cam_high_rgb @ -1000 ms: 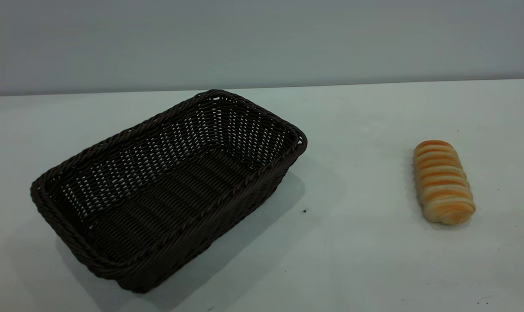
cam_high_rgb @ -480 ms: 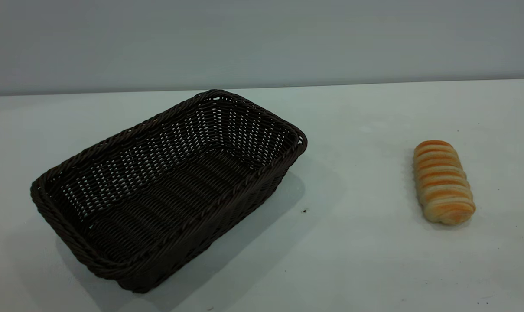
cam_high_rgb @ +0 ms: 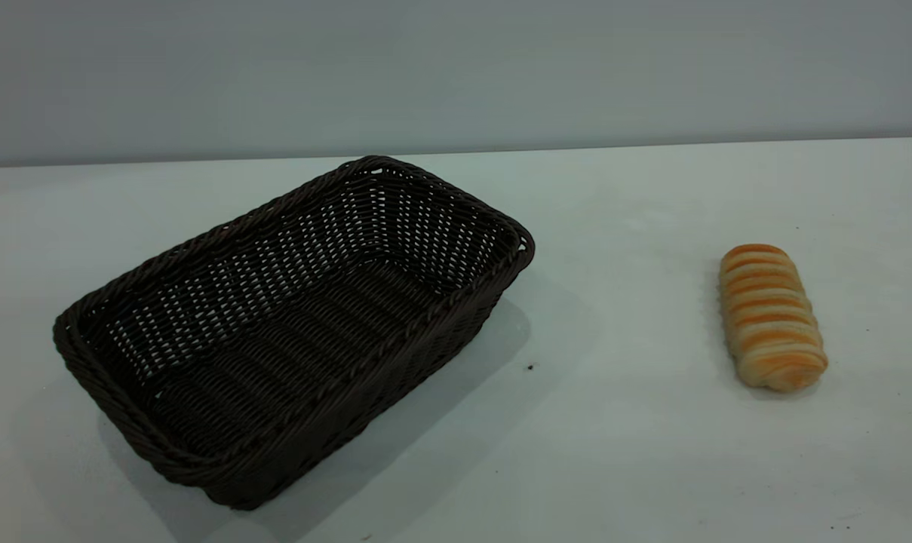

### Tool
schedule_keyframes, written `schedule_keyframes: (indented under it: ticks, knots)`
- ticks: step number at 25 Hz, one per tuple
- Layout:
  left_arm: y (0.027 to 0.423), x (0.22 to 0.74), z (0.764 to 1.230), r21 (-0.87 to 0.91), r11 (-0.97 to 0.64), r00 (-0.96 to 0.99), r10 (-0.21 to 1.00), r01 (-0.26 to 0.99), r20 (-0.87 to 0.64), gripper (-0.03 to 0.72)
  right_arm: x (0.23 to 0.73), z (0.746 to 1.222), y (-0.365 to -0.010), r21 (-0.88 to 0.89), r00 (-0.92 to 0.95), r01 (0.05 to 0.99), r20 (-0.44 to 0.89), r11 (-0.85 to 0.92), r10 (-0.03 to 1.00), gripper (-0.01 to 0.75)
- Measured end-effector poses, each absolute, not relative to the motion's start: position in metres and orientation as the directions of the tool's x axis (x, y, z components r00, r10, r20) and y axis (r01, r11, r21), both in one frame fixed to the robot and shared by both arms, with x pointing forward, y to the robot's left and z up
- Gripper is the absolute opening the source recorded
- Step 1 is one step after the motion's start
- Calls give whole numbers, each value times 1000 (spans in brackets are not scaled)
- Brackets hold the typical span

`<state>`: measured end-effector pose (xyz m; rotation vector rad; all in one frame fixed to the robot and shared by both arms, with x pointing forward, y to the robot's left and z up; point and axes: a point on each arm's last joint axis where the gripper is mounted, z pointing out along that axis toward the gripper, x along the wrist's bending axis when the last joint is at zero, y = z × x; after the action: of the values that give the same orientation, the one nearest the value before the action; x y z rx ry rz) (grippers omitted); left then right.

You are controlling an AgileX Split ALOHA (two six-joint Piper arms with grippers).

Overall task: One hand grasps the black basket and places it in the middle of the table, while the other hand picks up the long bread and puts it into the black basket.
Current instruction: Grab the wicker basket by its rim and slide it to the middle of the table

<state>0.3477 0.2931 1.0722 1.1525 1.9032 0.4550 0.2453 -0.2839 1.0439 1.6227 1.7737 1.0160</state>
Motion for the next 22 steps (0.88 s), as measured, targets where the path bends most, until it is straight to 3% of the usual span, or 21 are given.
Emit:
schedule_keyframes:
  ticks: [3,6,10,22]
  knots:
    - [292,384,1055,481,678,-371,720,556,-587,511,245,1044,-284,808,-142,590,108,-3,984,239]
    - [289,411,1033,344,739,-461,645,580,-609,554,245,1044,-284,808,-143,590,110,-4,984,239]
    - [288,438,1007,290,719,-482,657,631,-581,604,245,1044,-283,808,-144,590,112,-5,983,239]
    - [289,476,932,141,706,-579,663,694,-475,606,245,1044,-283,808,-145,590,112,-6,983,239]
